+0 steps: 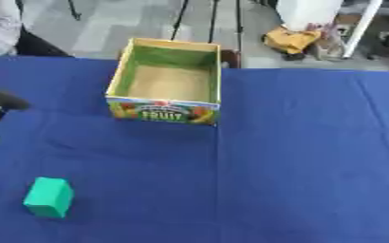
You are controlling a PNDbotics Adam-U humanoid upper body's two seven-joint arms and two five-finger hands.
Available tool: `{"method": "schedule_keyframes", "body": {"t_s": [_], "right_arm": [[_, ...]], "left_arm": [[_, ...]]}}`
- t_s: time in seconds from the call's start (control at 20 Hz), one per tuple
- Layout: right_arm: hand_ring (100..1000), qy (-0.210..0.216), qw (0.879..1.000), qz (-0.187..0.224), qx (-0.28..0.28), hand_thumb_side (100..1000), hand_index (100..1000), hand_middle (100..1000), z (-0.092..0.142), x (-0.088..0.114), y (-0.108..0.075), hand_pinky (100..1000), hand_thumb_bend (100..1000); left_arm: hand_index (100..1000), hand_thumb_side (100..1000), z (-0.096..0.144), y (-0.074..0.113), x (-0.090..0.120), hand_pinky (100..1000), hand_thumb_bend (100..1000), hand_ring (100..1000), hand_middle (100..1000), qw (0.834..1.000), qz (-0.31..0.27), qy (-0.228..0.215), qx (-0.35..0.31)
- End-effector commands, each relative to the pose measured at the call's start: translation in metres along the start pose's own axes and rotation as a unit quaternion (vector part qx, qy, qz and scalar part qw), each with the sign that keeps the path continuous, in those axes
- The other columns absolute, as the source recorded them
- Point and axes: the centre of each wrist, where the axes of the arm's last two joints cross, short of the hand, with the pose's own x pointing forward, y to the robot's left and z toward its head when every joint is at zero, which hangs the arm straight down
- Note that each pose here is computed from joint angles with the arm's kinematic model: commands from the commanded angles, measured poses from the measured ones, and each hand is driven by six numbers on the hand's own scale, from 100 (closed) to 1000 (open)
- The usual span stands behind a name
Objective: Pick up objects on the table and place them in the box.
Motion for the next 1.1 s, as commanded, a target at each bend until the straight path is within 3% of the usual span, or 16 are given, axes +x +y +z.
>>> {"method": "schedule_keyframes", "body": {"t_s": [0.05, 0.4, 0.55, 0.75, 1.1], "right_arm": [[889, -0.017, 1.0, 0.0, 0.002, 820, 839, 503, -0.007, 0.005, -0.001, 838, 100], [889, -0.017, 1.0, 0.0, 0.0, 819, 841, 504, -0.007, 0.005, -0.001, 838, 100], [888, -0.018, 1.0, 0.002, 0.0, 824, 841, 505, -0.007, 0.006, -0.002, 838, 100], [888, -0.018, 1.0, 0.007, 0.003, 821, 840, 504, -0.007, 0.006, -0.004, 838, 100], [888, -0.015, 1.0, 0.012, 0.006, 820, 841, 504, -0.007, 0.006, -0.006, 838, 100]], "left_arm": [[896, 888, -0.008, 0.004, 0.007, 737, 100, 725, 715, 1.0, -0.008, -0.011, -0.012], [897, 890, -0.008, 0.004, 0.007, 738, 100, 727, 716, 1.0, -0.008, -0.008, -0.01], [926, 872, -0.006, 0.005, 0.009, 743, 100, 745, 757, 1.0, -0.015, -0.005, -0.008], [974, 821, 0.009, 0.014, 0.019, 754, 100, 764, 780, 0.995, -0.097, 0.005, -0.039], [997, 774, 0.045, 0.02, 0.038, 767, 100, 786, 800, 0.966, -0.224, 0.044, -0.125]]}}
